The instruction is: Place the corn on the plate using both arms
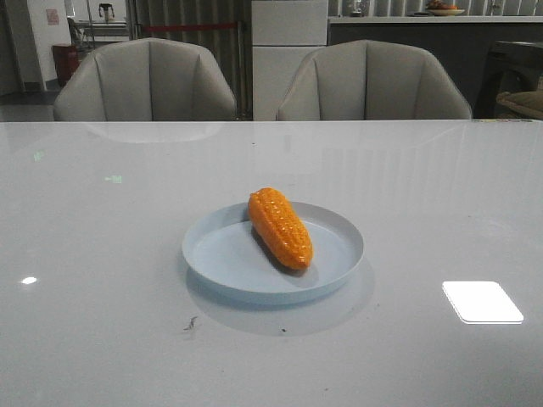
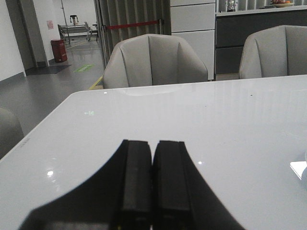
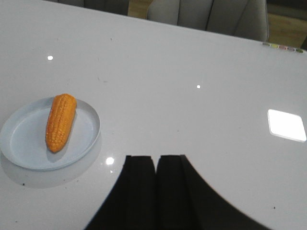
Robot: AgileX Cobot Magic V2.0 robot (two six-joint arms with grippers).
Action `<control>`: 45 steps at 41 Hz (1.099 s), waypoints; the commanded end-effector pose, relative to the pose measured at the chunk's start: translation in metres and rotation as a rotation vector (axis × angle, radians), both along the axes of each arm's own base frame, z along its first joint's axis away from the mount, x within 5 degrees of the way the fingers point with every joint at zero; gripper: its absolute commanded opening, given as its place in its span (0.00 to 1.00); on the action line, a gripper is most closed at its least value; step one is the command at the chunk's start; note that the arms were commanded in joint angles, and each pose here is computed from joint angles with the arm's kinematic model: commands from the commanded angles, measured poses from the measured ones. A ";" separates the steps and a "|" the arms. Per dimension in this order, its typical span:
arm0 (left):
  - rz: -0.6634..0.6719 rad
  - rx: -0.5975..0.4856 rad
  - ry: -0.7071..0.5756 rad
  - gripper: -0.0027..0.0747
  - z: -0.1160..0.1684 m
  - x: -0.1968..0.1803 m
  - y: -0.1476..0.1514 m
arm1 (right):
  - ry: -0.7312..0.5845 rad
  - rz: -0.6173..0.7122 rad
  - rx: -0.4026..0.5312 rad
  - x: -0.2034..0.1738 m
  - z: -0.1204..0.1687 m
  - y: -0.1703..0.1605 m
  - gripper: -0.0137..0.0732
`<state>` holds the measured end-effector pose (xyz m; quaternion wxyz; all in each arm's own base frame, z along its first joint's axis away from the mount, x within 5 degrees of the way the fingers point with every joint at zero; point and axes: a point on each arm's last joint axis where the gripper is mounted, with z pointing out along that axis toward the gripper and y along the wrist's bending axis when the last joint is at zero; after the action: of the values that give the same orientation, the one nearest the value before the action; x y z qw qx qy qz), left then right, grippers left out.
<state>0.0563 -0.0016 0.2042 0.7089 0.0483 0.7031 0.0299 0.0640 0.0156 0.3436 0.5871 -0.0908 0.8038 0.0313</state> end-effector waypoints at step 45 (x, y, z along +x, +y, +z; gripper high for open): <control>0.003 -0.020 -0.057 0.15 -0.005 0.000 0.000 | -0.470 0.052 0.023 -0.076 -0.005 0.000 0.22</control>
<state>0.0563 -0.0016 0.2040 0.7082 0.0484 0.7037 0.0298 -0.0077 0.0193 0.3277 0.7110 -0.1189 0.6916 0.0447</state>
